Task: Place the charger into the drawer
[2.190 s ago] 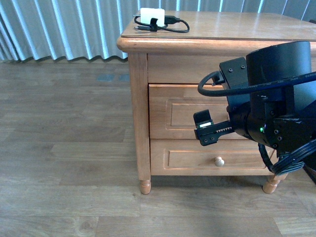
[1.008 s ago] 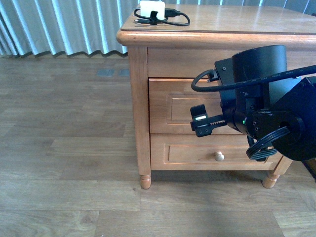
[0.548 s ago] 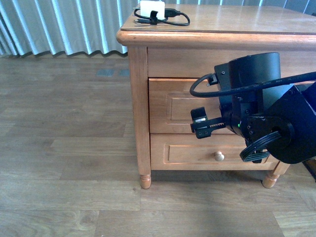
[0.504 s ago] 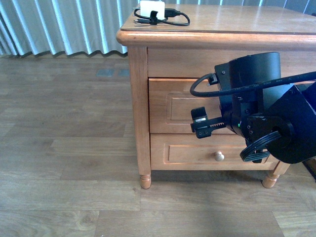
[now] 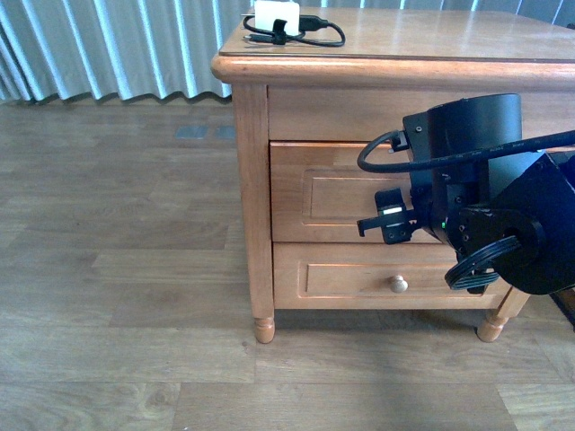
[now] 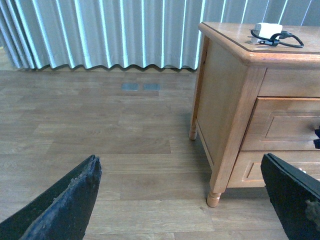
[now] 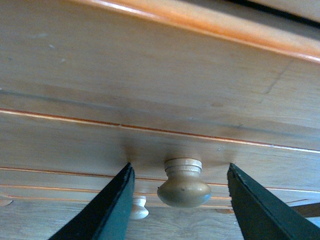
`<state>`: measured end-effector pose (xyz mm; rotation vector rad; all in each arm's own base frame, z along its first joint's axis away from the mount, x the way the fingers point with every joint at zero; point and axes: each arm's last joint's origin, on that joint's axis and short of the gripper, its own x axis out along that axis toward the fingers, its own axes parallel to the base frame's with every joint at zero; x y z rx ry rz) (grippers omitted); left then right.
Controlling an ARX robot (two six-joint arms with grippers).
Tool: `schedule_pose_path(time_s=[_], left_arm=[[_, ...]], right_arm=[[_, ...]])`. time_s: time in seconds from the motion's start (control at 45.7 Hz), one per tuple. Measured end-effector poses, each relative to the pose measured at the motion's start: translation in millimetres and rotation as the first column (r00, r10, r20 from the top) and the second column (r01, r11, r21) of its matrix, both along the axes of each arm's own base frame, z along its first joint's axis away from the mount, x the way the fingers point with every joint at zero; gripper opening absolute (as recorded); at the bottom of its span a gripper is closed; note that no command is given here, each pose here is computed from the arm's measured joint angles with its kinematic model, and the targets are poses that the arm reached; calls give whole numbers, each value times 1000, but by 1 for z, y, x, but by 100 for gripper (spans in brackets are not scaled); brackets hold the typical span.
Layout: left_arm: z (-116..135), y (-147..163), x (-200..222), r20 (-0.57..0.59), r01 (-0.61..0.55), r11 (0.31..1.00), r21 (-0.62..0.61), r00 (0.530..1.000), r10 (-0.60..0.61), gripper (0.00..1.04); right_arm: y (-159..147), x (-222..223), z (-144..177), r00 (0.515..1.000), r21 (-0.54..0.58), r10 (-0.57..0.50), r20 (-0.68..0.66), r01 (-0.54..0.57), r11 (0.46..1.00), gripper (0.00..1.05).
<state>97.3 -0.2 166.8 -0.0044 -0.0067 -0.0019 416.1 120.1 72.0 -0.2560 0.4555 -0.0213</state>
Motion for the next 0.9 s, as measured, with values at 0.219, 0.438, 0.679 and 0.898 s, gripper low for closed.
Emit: schedule_pose_path(time_s=[0.219,0.438,0.679,0.898], left_arm=[[0,0,0,0,0,1000,0,1000,0,99],[0,0,0,0,0,1000,0,1000,0,99],[0,0,0,0,0,1000,0,1000,0,99],[0,0,0,0,0,1000,0,1000,0,99]], right_arm=[[0,0,0,1000,-6,3,3,-3,1000,24],[-1,-1,-1,1000,-7,11,7,-11,1000,24],[-10,-15,-2,999,15,33,9,-33,999,24],[-26,-45,-2,999,51,55,2,-55,997,23]])
